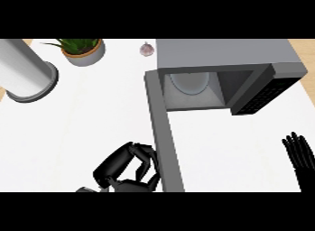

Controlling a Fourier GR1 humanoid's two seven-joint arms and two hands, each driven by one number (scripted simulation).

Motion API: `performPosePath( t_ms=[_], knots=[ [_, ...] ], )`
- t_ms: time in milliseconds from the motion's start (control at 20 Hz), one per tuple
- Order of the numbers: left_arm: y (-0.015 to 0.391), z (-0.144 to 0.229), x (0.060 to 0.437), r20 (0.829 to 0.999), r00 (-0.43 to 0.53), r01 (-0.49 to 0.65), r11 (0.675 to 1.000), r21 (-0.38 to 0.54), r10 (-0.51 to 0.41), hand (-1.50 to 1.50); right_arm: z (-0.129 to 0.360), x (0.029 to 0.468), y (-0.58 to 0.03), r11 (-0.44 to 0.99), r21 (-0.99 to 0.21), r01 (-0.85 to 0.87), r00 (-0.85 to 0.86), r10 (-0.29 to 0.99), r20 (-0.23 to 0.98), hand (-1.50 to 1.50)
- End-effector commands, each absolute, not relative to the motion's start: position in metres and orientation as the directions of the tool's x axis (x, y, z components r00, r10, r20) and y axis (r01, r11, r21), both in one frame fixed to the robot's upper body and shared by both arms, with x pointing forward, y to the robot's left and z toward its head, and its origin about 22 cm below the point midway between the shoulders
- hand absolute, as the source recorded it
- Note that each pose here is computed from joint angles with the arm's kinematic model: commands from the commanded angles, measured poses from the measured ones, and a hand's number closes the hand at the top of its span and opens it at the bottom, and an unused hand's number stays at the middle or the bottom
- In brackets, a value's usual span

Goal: Pick up the milk, place it into the microwave and close the microwave

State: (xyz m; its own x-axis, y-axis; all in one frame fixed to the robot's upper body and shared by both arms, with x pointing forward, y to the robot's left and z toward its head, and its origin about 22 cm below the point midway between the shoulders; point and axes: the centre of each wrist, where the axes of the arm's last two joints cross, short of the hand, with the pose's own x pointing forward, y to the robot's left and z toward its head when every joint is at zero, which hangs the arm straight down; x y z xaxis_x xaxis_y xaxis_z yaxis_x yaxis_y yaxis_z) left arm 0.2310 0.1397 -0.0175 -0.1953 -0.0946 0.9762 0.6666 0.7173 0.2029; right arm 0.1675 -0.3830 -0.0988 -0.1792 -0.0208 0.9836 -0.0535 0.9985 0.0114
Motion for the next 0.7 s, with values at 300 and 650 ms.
performPosePath(
  t_ms=[300,650],
  knots=[
    [0.063,-0.048,0.211,0.983,-0.145,0.759,0.625,0.181,-0.108,1.50,-0.037,0.143,-0.392,0.958,0.110,-0.265,-0.315,-0.194,0.929,-1.50],
    [0.019,-0.029,0.205,0.973,-0.173,0.727,0.647,0.230,-0.152,1.50,-0.001,0.157,-0.356,0.912,0.117,-0.393,-0.314,-0.253,0.915,-1.50]
  ],
)
